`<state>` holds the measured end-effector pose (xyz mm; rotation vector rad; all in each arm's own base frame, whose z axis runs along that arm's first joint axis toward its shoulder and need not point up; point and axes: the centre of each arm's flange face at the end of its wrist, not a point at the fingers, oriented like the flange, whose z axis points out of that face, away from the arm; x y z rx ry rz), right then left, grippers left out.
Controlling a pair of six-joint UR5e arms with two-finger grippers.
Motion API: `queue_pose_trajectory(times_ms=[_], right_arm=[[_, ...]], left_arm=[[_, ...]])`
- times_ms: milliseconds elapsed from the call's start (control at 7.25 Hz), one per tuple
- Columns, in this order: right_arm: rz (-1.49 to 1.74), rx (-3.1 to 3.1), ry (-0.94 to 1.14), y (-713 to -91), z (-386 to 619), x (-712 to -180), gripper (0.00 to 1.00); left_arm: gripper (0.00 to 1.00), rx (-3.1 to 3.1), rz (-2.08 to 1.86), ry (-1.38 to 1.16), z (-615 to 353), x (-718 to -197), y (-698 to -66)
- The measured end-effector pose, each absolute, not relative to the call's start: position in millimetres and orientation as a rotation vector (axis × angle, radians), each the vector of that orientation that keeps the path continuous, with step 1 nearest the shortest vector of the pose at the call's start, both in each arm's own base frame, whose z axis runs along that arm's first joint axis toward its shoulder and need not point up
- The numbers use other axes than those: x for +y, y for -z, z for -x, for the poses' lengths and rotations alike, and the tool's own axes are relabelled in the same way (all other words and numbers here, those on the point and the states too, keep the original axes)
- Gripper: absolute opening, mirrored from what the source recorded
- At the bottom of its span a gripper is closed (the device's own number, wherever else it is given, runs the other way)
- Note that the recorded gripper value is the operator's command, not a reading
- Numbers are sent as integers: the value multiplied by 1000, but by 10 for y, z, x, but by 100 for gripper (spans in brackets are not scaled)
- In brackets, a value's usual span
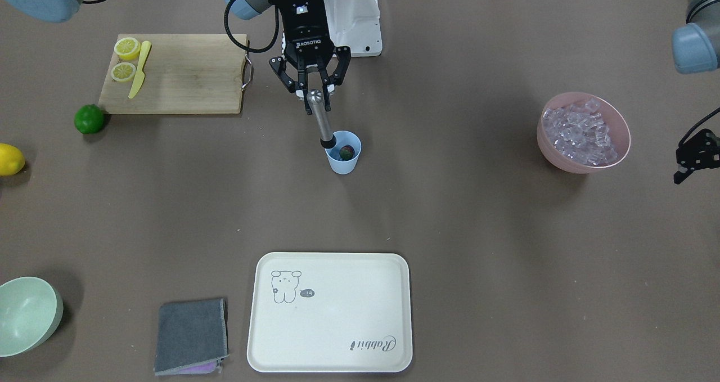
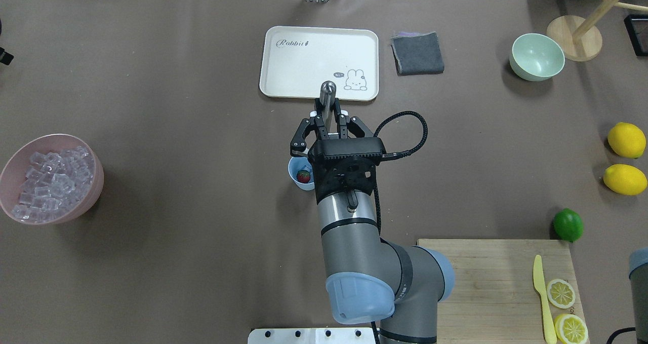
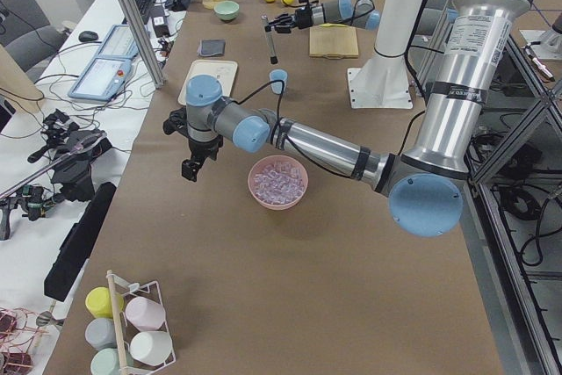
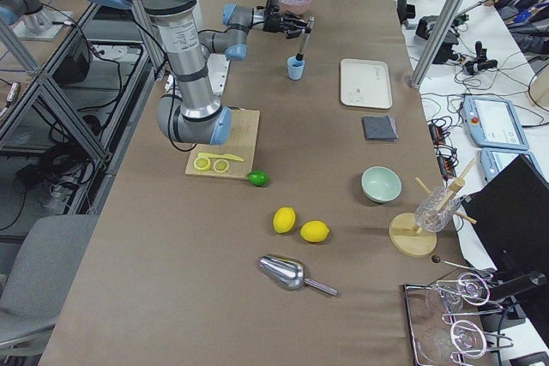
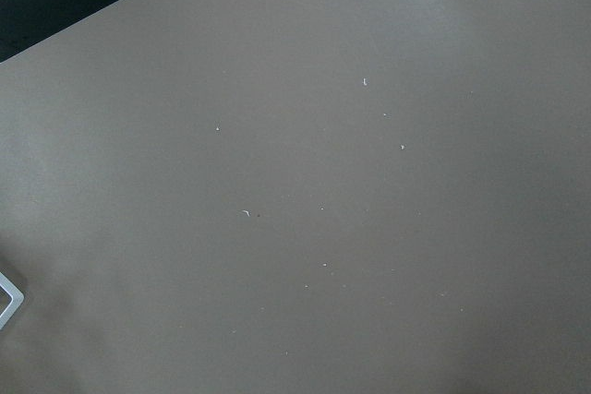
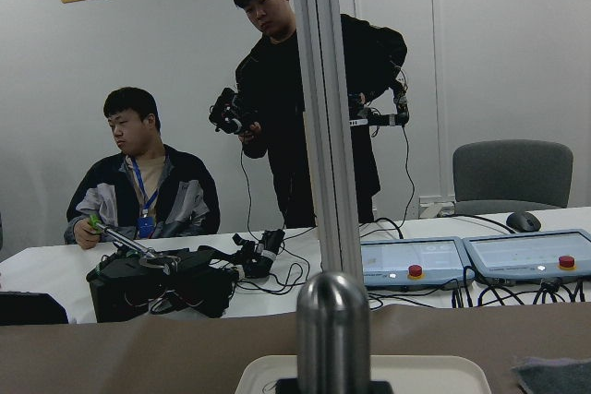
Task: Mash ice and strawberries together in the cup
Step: 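Lower the pestle with the right gripper down into the blue cup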
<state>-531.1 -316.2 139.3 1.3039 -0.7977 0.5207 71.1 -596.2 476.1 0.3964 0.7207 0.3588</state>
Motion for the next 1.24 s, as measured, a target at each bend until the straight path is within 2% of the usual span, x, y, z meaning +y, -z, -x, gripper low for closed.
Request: queue_pose_trajectory(times_ms=[1241], right_arm=[[-1283,-804,-471,-1469,5531,-2968,0]], left_arm=[[97,722,-393,-359,-718,-5980,-4788]])
